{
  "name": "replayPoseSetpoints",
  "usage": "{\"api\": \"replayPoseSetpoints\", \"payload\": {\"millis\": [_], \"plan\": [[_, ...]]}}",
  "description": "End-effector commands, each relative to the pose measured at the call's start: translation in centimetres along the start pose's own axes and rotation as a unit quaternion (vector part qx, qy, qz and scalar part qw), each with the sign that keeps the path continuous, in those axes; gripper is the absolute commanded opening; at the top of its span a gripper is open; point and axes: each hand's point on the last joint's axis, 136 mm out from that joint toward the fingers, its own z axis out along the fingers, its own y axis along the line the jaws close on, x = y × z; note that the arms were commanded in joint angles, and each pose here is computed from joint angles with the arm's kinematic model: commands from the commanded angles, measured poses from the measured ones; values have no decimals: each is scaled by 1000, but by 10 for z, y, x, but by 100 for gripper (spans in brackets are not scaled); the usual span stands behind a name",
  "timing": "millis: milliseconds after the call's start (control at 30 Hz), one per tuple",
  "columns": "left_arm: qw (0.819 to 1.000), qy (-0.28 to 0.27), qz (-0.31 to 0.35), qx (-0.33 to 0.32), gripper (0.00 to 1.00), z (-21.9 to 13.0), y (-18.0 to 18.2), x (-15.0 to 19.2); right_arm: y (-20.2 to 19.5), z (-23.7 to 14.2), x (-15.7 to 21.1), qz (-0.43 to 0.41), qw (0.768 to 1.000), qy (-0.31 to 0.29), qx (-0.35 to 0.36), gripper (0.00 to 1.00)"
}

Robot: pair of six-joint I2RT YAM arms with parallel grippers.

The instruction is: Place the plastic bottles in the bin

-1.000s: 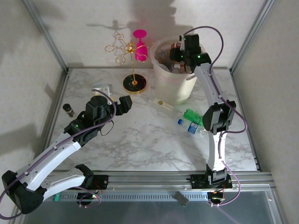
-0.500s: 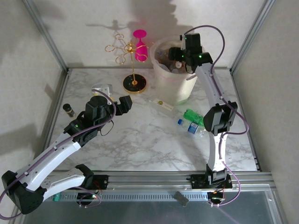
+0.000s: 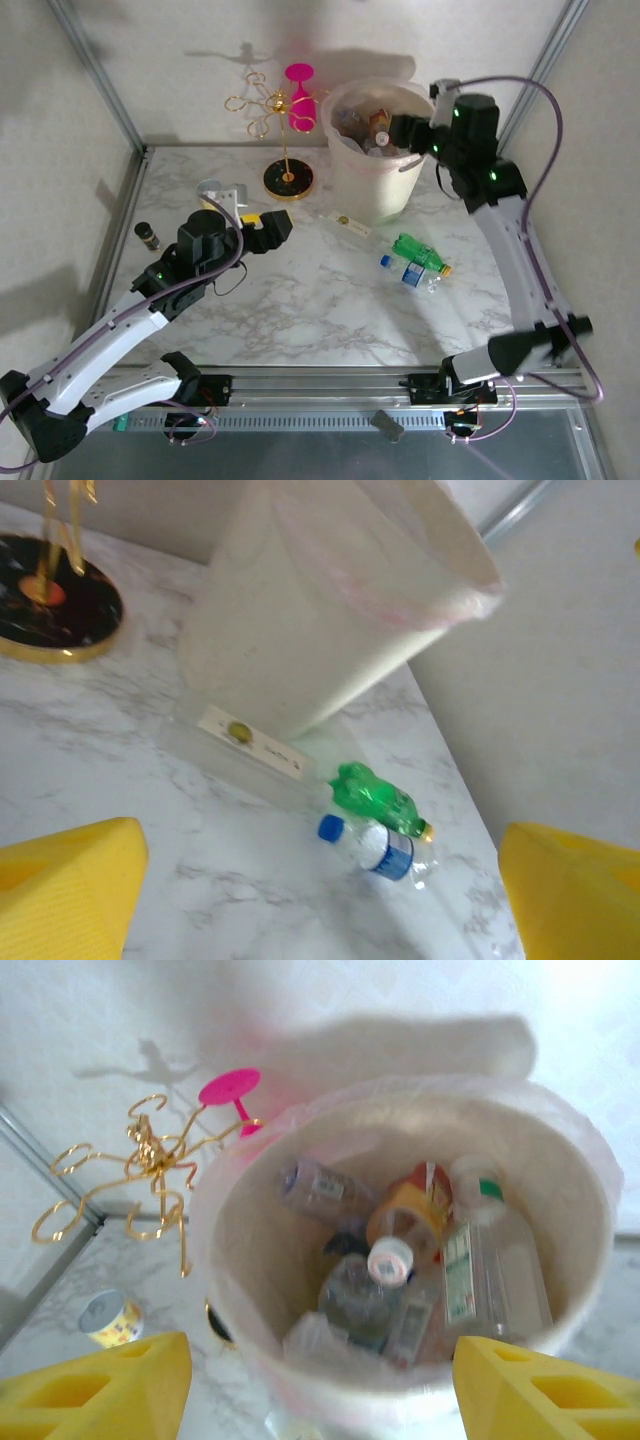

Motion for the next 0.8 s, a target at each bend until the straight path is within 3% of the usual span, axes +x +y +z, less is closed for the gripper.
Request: {"api": "replayPoseSetpoints", "payload": {"millis": [0,200,333,500,767], "plan": [[999,40,-24,4,90,10,9,33,-3,-17,31,21,1000,12,-4,69],[995,58,-55,-65,91,23,57,69,-18,-22,119,40,996,85,2,66],[986,80,-125,-78,91,32,93,90,-13,-4,170,25,991,131,0,64],[973,83,-188,-106,91,29,143,104,5,38,224,-78,977,196,36,69],[979,66,-153,-115,92,18,142,90,5,107,260,-245,931,251,101,78]]}}
